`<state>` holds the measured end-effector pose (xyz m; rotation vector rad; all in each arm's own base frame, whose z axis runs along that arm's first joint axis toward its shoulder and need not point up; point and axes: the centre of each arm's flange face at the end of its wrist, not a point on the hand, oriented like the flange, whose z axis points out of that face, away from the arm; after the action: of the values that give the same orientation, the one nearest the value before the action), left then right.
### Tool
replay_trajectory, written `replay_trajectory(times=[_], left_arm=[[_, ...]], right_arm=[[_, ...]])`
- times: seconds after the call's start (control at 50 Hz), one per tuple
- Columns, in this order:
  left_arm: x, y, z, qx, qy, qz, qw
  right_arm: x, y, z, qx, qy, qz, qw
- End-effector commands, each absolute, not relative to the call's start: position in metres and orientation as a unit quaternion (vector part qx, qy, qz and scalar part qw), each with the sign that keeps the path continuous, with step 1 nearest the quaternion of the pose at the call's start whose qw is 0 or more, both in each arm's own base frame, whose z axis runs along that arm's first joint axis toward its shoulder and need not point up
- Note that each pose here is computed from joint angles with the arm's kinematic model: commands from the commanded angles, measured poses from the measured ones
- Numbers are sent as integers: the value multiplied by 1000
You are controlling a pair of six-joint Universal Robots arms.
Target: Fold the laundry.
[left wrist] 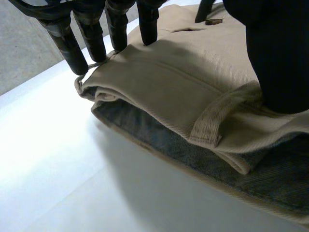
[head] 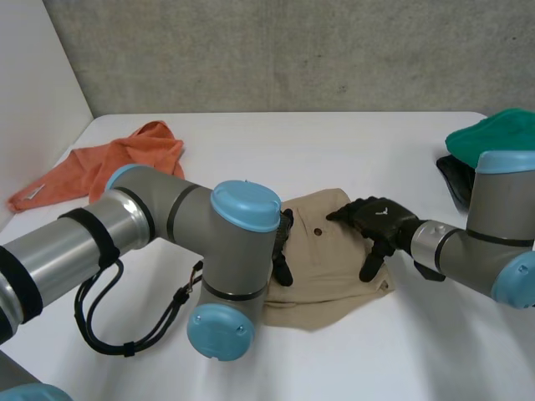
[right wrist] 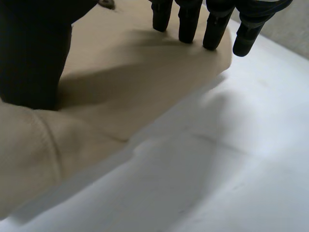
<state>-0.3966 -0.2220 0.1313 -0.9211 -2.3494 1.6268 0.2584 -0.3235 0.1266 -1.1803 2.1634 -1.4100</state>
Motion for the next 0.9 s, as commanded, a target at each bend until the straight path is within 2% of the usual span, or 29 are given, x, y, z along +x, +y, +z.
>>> replay_trajectory(times=[0.02, 0.1, 0.2, 0.36, 0.44, 0.52, 0.6, 0.68, 0.78, 0.9], left_arm=[[-394, -218, 180, -293, -762, 570, 95], [-389, -212, 212, -290, -745, 588, 121], [-379, -206, 241, -298, -725, 600, 162], [-368, -204, 250, -313, -706, 602, 203], [-368, -203, 245, -312, -707, 601, 204], [-368, -203, 242, -311, -709, 599, 205], [-368, -205, 241, -303, -711, 598, 210], [-367, -209, 242, -291, -712, 601, 216], [-365, -213, 241, -282, -716, 601, 218], [-365, -215, 243, -278, -712, 606, 219]], right_arm=[[259, -317, 176, -411, 715, -551, 126], [256, -303, 184, -411, 695, -578, 119], [247, -265, 198, -408, 653, -630, 102], [251, -211, 149, -436, 628, -631, 129], [251, -203, 135, -446, 623, -626, 142], [253, -204, 112, -462, 620, -615, 154], [256, -208, 102, -485, 597, -625, 135], [258, -217, 102, -496, 578, -638, 114], [260, -222, 89, -501, 581, -631, 113], [265, -235, 94, -495, 568, -649, 106]])
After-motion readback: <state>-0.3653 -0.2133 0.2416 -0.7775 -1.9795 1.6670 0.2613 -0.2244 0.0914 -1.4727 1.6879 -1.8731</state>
